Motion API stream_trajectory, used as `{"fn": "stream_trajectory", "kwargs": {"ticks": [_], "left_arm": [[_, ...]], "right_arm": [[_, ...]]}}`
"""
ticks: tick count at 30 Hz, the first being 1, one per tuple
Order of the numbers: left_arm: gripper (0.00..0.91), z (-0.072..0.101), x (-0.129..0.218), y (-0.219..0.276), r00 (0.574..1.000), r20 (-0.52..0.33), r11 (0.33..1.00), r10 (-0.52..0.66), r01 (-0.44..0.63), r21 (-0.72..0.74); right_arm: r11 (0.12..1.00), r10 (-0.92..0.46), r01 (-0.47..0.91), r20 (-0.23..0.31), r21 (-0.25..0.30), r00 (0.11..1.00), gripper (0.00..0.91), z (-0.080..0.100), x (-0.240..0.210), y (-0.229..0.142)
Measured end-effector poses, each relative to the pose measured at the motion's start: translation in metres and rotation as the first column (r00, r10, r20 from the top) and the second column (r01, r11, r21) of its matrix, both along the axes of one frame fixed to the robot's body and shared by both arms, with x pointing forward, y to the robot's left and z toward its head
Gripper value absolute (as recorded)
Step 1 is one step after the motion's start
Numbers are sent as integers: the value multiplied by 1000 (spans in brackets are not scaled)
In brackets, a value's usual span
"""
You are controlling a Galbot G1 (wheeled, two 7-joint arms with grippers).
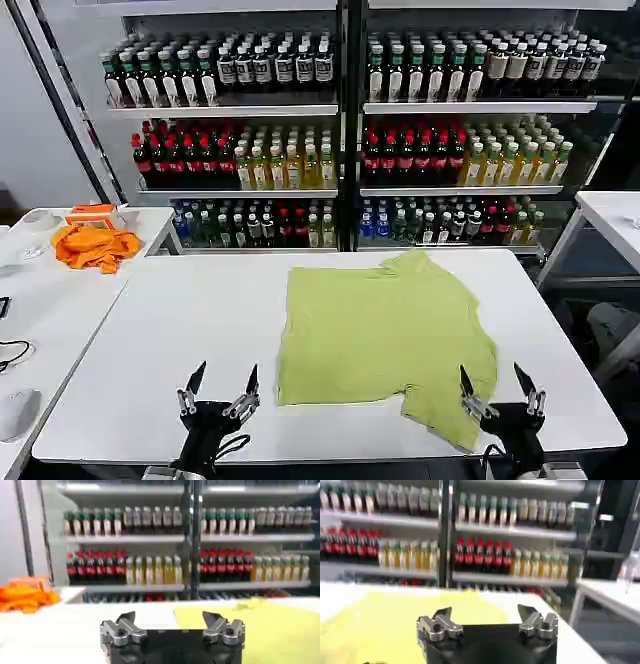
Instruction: Fold and organize the clothes.
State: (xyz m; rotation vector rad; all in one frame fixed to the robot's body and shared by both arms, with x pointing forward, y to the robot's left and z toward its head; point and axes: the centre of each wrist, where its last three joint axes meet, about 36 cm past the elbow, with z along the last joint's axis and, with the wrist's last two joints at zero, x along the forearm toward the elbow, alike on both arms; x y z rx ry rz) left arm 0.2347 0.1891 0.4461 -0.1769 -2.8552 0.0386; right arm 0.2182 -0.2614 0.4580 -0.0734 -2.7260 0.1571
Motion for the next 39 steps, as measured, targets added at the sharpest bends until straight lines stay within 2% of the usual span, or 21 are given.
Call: {"fn": "stream_trajectory", "kwargs": {"ticks": [5,12,27,34,35,36,37,38,39], "left_arm": [[907,-5,3,-3,996,-79,999,-30,28,-23],[907,-16,9,-8,984,-167,998,-59,53,-40],[907,-45,35,-30,966,-240,994,-96,79,-80],[907,-61,53,-36,960,-264,995,-93,78,-66],[675,-63,56,-36,961,-263,995,-88,75,-61],[433,-65,59,-36,961,-262,996,-84,72,-57],[111,-66,62,-36,962,-262,996,-81,69,-54],[20,-68,64,-36,962,-262,997,-77,66,-51],[20,-69,65,-37,962,-263,997,-75,64,-49]], "right_arm": [[1000,-3,3,-62,7,998,907,-6,-5,4],[1000,-9,9,-110,-4,994,907,-13,-8,4],[1000,-19,17,-154,-10,988,907,-26,-7,3],[999,-30,32,-171,9,985,907,-31,-5,3],[999,-31,34,-174,13,984,766,-31,-5,3],[999,-32,35,-177,17,984,524,-32,-5,3],[999,-33,38,-182,23,983,161,-32,-5,3],[999,-33,39,-185,28,982,0,-32,-5,2],[999,-33,41,-188,35,982,0,-32,-5,2]]}}
